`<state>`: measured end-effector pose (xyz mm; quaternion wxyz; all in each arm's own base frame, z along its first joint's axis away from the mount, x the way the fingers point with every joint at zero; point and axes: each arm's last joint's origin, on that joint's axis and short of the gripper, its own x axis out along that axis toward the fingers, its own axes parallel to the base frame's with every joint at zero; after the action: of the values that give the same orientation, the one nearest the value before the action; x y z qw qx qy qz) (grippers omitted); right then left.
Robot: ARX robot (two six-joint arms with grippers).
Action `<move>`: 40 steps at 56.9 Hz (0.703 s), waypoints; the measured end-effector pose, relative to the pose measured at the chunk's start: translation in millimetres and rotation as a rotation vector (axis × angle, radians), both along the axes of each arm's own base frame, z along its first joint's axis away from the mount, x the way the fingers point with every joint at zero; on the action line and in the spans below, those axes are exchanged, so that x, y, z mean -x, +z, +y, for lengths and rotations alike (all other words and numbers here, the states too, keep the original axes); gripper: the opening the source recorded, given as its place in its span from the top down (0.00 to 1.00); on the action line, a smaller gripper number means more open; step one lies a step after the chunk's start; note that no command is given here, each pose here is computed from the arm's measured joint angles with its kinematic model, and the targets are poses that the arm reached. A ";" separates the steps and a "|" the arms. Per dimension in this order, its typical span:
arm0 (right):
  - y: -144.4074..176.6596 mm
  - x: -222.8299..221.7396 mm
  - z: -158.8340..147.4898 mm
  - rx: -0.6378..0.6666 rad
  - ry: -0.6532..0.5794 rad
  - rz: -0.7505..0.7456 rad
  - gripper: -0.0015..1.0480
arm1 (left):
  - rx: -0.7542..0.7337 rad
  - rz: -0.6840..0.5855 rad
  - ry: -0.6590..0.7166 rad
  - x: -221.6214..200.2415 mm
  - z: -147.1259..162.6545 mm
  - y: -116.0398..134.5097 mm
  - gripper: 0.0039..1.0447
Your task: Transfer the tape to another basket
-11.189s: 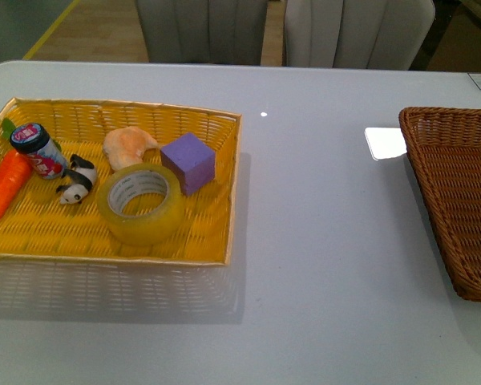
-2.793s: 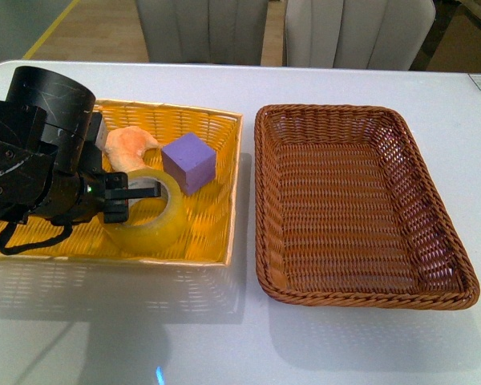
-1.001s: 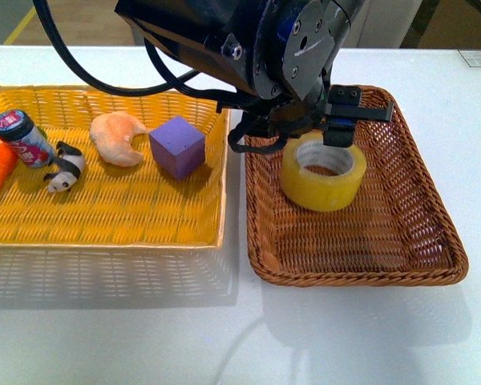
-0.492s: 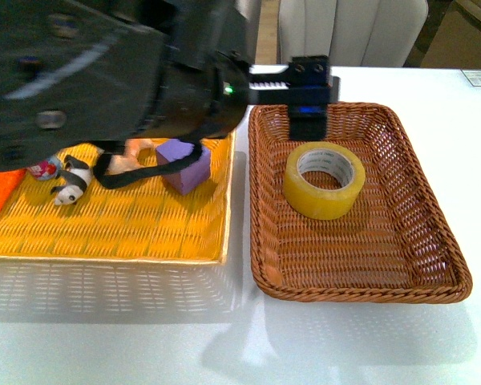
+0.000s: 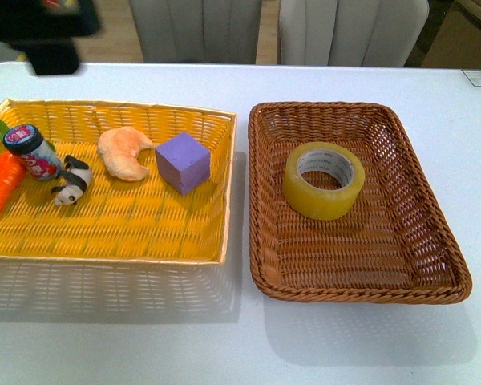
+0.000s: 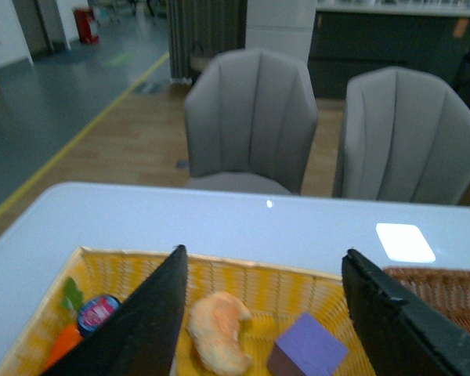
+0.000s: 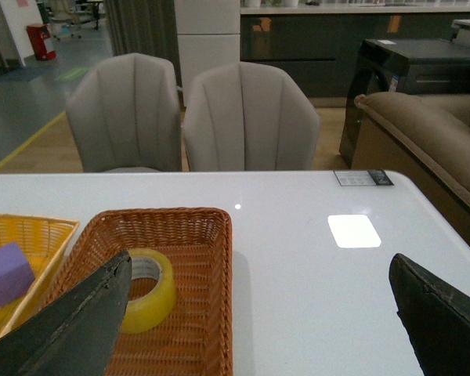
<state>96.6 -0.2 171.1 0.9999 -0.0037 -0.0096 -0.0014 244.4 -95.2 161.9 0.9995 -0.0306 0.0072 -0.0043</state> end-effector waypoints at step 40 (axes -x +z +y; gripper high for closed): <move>0.0 0.0 0.0 0.000 0.001 0.000 0.09 | -0.052 0.000 0.002 84.6 77.7 0.7 0.99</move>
<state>96.6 -0.2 171.1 0.9999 -0.0037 -0.0094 -0.0010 159.8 -17.5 162.6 1.0000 -0.0045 0.0073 -0.0032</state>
